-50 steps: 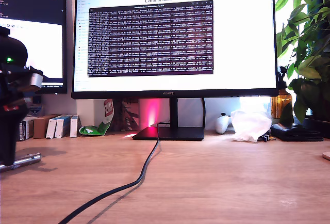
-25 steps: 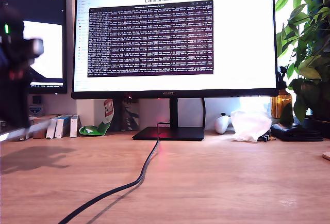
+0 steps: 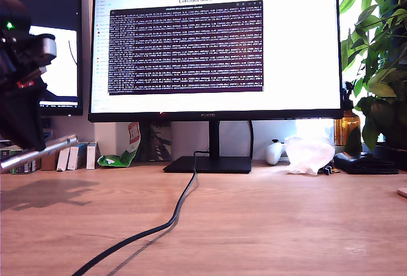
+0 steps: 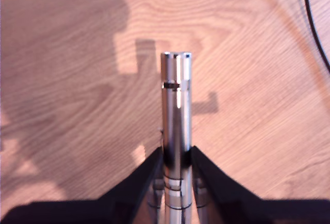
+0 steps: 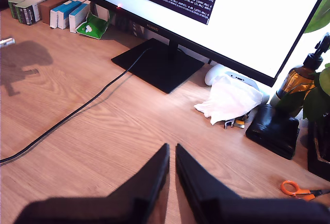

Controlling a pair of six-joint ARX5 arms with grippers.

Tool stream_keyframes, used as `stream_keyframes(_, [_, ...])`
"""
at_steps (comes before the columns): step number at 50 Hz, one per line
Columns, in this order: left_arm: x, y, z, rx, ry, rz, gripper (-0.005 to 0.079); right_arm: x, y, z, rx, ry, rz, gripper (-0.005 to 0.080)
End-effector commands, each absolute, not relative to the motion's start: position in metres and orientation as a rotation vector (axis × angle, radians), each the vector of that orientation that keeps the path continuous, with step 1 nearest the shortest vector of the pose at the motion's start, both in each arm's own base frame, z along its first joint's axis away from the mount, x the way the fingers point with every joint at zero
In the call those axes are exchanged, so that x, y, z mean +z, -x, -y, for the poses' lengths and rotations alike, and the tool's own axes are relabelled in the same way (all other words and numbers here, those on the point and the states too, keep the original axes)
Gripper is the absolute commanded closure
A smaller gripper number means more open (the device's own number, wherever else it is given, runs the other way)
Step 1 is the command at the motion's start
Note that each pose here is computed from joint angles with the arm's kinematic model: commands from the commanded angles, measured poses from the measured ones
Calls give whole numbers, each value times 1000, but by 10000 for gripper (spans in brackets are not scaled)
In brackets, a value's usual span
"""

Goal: Pick the metallic laser pointer with your right arm, pass it to your left arm, then place it down to the left side of the table

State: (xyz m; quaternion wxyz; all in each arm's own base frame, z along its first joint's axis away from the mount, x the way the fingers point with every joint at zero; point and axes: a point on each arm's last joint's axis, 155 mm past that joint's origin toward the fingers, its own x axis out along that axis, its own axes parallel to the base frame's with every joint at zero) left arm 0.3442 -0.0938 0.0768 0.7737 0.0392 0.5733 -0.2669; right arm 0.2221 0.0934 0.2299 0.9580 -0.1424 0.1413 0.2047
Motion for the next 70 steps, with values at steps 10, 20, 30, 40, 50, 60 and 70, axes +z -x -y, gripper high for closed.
stream_keyframes(10, [28,-329,95,-596,-56,-1405,705,225,-223,-96,423,287,-287,765])
stream_keyframes(20, [27,-334,96,-605,-71,-1383,719,227,-223,-96,422,285,-281,765])
stream_keyframes(30, [25,-335,96,-603,-71,-1383,674,227,-223,-96,422,285,-281,765])
stream_keyframes(40, [24,-334,94,-593,-78,-1393,584,227,-223,-96,422,285,-281,765])
stream_keyframes(50, [24,-334,94,-595,-78,-1393,536,227,-223,-96,422,285,-281,765])
stream_keyframes(60, [24,-331,95,-600,-73,-1403,536,227,-223,-96,422,285,-281,765])
stream_keyframes(70, [30,-322,98,-618,-44,-1442,537,226,-223,-96,423,283,-286,765])
